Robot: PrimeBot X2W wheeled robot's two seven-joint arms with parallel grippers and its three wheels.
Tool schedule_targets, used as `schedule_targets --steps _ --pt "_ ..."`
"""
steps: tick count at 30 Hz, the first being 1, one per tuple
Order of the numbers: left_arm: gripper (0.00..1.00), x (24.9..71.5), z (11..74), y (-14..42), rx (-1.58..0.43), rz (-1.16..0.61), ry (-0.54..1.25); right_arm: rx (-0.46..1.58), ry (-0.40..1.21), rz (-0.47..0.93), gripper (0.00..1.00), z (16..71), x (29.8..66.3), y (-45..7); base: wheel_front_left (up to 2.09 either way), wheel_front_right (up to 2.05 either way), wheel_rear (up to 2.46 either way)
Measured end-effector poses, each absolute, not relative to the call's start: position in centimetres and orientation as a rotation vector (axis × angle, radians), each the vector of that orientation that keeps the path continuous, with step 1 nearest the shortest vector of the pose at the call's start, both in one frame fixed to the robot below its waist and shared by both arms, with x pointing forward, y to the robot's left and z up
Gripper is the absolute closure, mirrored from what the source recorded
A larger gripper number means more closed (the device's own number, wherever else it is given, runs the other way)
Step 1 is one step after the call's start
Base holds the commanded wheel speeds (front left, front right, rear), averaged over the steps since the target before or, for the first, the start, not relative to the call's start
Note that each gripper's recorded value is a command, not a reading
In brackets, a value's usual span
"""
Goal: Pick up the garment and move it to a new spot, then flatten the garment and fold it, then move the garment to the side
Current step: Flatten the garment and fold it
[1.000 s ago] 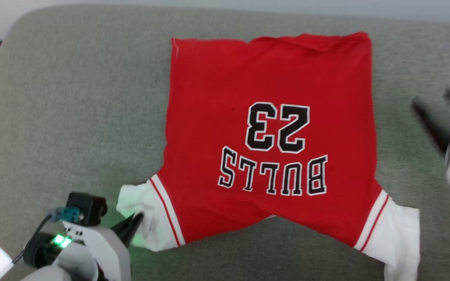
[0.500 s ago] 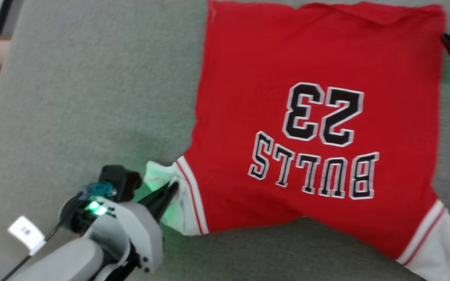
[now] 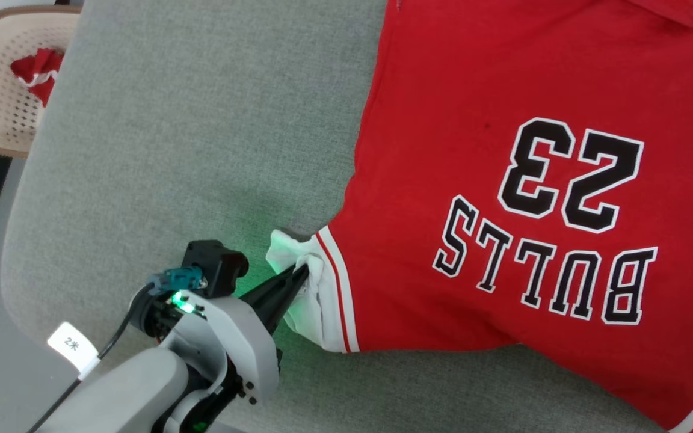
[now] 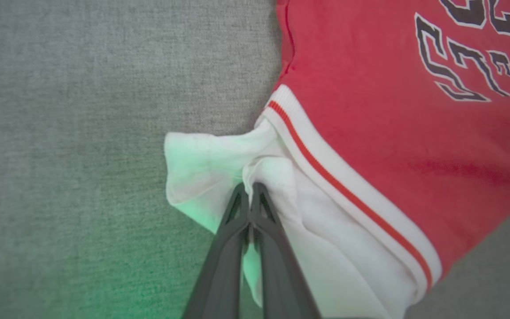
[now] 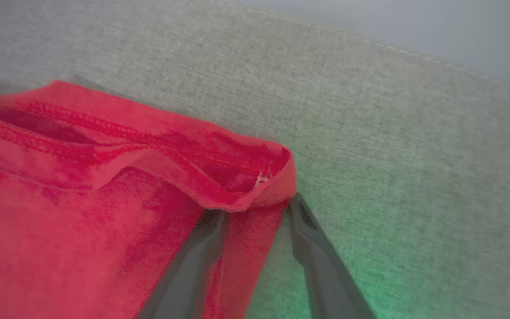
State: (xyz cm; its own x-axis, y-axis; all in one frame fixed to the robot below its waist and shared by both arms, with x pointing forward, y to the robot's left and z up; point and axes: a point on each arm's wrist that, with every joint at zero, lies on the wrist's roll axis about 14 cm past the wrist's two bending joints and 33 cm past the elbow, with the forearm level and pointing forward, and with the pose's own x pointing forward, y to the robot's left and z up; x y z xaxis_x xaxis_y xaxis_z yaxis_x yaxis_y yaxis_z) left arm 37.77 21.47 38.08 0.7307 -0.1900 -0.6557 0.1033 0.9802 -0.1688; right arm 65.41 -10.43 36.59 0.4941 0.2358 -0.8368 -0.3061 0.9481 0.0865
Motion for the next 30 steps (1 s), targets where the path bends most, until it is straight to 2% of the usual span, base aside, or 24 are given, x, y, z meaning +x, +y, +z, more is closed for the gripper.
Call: schedule_targets --steps 8,14,22,30 --pt "1.00 38.1 37.9 21.7 -0.128 -0.160 0.721 -0.109 0.954 0.330 1.00 37.2 65.5 -10.5 0.00 0.00 0.00" --pt "1.00 38.4 38.5 22.6 -0.102 -0.147 0.706 -0.130 0.942 0.356 1.00 38.0 63.4 -11.3 0.00 0.00 0.00" --pt "1.00 38.5 39.4 22.4 -0.074 -0.176 0.695 -0.114 0.946 0.405 1.00 38.8 58.0 -14.1 0.00 0.00 0.00" --pt "1.00 39.7 41.0 21.2 -0.046 -0.232 0.648 -0.060 0.974 0.421 1.00 39.1 50.8 -17.3 0.00 0.00 0.00"
